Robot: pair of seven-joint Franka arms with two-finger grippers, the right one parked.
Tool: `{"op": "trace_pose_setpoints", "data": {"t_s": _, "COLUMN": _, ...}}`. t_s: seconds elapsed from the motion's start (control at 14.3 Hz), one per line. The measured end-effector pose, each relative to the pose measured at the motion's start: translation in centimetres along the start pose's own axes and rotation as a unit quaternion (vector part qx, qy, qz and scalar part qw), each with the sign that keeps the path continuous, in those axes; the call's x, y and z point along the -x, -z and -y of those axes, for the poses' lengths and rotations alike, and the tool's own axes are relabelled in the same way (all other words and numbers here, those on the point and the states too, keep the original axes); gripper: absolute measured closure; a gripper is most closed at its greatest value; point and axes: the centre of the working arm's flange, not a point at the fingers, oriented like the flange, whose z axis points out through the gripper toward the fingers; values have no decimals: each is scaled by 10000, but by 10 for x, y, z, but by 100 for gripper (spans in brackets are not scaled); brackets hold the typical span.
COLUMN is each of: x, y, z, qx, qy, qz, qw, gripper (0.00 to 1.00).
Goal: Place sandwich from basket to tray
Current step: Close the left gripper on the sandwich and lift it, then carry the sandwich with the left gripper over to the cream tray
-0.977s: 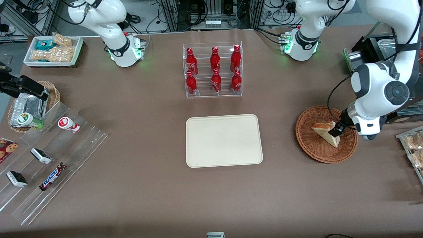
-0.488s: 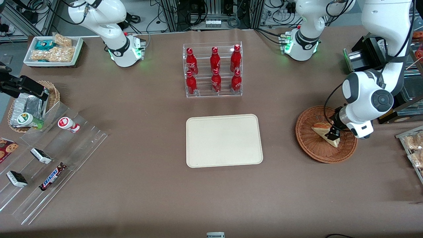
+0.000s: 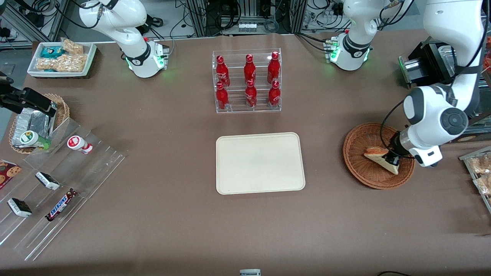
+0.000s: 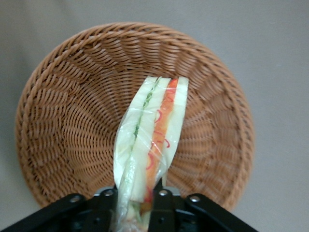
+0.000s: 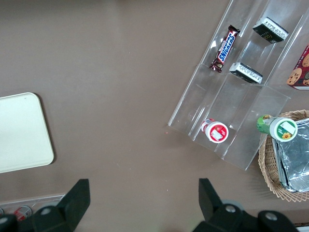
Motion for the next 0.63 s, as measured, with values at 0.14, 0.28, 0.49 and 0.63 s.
{"op": "trace_pose_setpoints", "data": {"t_s": 0.14, "x": 19, "y": 26, "z": -18, "qx": -83, "qy": -391, "qz": 50, "qw": 9992, "gripper": 84}}
{"op": "trace_pose_setpoints", "data": {"t_s": 0.28, "x": 61, "y": 35, "z": -36, "qx": -82, "qy": -949, "qz": 62, "qw": 9954, "gripper": 85}}
{"op": "trace_pose_setpoints", "data": {"t_s": 0.49, "x": 152, "y": 29, "z": -61, "qx": -32, "qy": -1666, "qz": 97, "qw": 9860, "gripper": 85}}
{"op": "trace_pose_setpoints", "data": {"t_s": 0.63, "x": 218, "y": 21, "z": -79, "qx": 88, "qy": -2188, "qz": 63, "qw": 9757, "gripper": 85}}
